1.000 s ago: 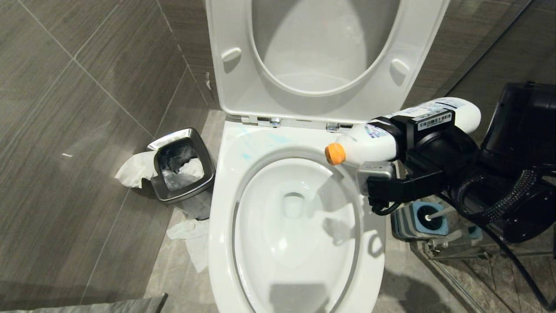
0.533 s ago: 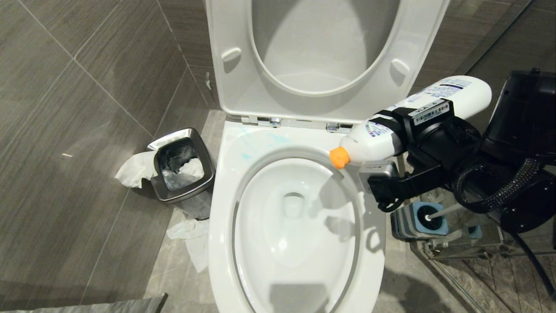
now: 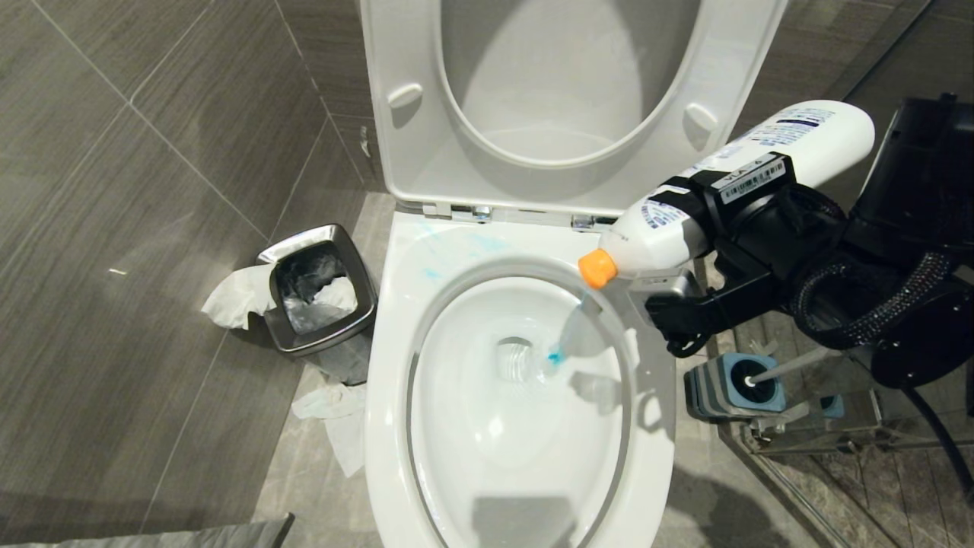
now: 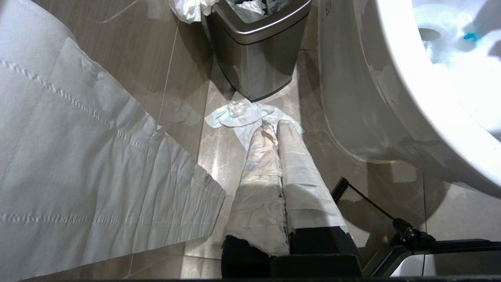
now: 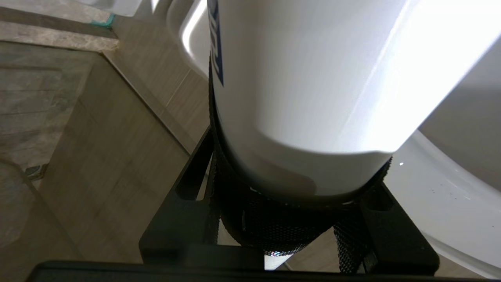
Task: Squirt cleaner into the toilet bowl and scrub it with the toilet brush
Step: Pour in the cleaning agent
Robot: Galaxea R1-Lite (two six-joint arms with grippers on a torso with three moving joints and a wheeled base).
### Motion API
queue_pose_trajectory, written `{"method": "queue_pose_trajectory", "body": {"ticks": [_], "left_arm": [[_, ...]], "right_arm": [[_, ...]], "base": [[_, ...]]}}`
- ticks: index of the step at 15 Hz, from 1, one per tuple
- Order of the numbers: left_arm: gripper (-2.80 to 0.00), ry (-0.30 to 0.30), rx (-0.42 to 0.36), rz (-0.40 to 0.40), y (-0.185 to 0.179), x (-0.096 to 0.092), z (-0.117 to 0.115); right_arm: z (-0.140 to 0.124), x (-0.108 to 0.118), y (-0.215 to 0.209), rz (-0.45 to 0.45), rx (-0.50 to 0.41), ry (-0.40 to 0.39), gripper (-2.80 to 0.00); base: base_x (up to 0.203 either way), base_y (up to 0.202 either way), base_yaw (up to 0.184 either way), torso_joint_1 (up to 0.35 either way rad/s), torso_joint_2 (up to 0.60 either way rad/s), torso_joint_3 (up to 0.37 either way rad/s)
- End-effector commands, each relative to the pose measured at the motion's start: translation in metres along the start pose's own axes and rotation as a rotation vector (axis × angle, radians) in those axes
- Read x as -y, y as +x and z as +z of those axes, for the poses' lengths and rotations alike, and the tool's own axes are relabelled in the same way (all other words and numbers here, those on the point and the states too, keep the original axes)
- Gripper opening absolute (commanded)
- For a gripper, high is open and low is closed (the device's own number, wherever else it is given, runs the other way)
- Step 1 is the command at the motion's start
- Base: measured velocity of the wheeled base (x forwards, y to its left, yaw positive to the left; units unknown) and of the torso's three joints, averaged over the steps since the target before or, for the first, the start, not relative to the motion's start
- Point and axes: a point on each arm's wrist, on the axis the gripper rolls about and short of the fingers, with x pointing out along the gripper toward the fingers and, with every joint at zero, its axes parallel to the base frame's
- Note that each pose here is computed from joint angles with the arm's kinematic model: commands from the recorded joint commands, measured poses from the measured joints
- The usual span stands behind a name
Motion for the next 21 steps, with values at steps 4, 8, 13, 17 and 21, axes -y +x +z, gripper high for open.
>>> {"method": "queue_pose_trajectory", "body": {"ticks": [4,8,13,17,21], "left_arm": [[-2.80,0.000,-0.003,0.000,0.000,0.000,0.000],[-2.80,0.002,-0.004,0.000,0.000,0.000,0.000],[-2.80,0.003,-0.005,0.000,0.000,0.000,-0.001],[-2.80,0.000,-0.003,0.001,0.000,0.000,0.000],[-2.80,0.003,-0.003,0.000,0.000,0.000,0.000]], "right_arm": [[0.011,0.005,0.009,-0.018,0.006,0.016,-2.80],[0.035,0.008,0.012,-0.062,0.038,0.113,-2.80],[0.048,0.011,0.009,-0.067,0.075,0.247,-2.80],[0.040,0.014,0.001,-0.076,0.079,0.404,-2.80],[0.029,0.012,-0.009,-0.074,0.082,0.599,-2.80]], "base": [[0.000,0.000,0.000,0.000,0.00,0.000],[0.000,0.000,0.000,0.000,0.00,0.000],[0.000,0.000,0.000,0.000,0.00,0.000],[0.000,0.000,0.000,0.000,0.00,0.000],[0.000,0.000,0.000,0.000,0.00,0.000]]}}
